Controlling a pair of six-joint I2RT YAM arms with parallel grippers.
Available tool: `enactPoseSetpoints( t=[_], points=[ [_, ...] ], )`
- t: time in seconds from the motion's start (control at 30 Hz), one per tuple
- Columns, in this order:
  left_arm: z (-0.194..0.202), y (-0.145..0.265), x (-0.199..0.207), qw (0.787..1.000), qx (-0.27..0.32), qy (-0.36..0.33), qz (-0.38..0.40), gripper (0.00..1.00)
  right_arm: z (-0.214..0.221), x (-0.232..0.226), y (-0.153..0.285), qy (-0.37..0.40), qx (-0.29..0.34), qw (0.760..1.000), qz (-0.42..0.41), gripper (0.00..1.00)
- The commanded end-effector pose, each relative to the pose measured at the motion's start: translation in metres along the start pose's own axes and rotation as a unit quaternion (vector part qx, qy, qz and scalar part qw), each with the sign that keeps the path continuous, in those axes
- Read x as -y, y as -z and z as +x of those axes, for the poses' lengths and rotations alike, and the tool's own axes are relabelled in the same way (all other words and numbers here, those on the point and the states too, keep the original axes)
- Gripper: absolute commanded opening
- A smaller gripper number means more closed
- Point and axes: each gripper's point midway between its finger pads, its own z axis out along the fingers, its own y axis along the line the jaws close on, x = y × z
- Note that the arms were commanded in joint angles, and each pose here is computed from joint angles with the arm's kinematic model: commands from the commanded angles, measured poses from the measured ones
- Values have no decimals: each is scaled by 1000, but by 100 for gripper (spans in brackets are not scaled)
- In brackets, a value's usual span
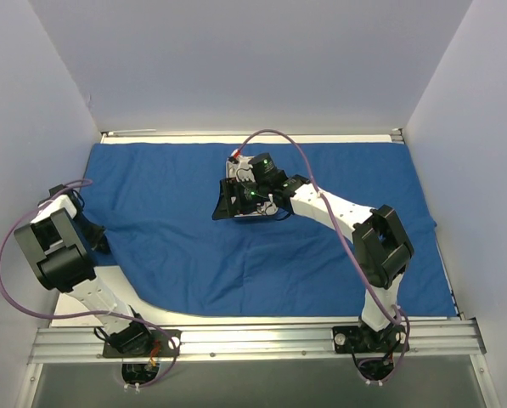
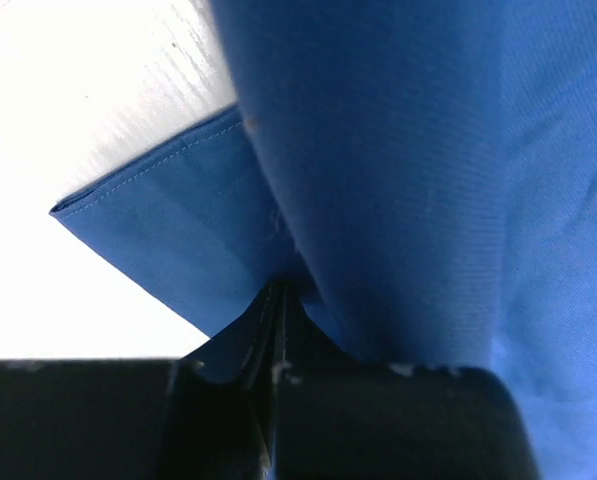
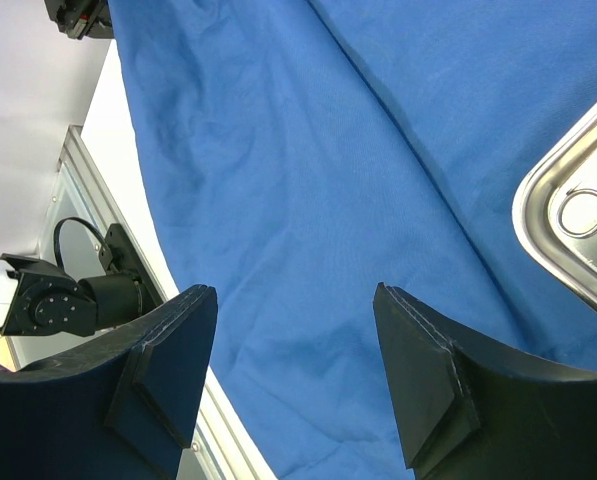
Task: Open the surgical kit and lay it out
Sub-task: Smooth out the surgical kit at the center of the board.
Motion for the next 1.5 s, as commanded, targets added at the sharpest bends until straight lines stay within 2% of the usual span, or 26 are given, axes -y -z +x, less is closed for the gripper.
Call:
enactPoseSetpoints(
  t=[0.0, 0.13, 0.2, 0.3, 0.53, 0.7, 0.87, 0.97, 1.0, 1.03, 1.17, 1.3, 1.47],
  points=[
    [-21, -14, -2, 999, 31, -1, -19, 2, -2, -8, -2, 12, 2, 1000, -17, 65],
    [-5, -19, -26, 997, 1, 20, -79, 2, -2, -11, -1, 12, 4, 1000, -21, 64],
    [5, -11, -47, 988, -14, 60, -139, 2, 0, -12, -1, 10, 3, 1000, -23, 64],
    [20, -5, -68, 977, -45, 74, -194, 2, -2, -17, 1, 13, 7, 1000, -27, 65],
    [38, 5, -115, 950, -97, 103, -277, 2, 1, -31, 6, 26, 14, 999, -33, 65],
    [51, 27, -147, 940, -117, 120, -298, 2, 2, -36, 11, 33, 22, 999, -33, 65],
    [42, 76, -148, 958, -45, 134, -251, 2, -2, -38, 14, 36, 27, 998, -32, 65],
    [20, 104, -119, 983, 20, 65, -172, 2, -2, -40, 14, 43, 24, 998, -29, 65],
    [14, 114, -103, 987, 57, 25, -148, 2, -3, -38, 14, 43, 22, 999, -25, 65],
    [13, 119, -98, 987, 69, 17, -143, 2, -4, -37, 15, 44, 24, 999, -21, 65],
    [16, 101, -82, 992, 45, 23, -113, 2, -8, -32, 13, 45, 19, 999, -11, 65],
    [11, 74, -44, 999, 34, 15, -40, 2, -10, -28, 12, 40, 15, 999, 1, 65],
    [14, 44, -33, 999, 7, 2, -43, 2, -15, -25, 12, 42, 20, 999, 11, 65]
  ],
)
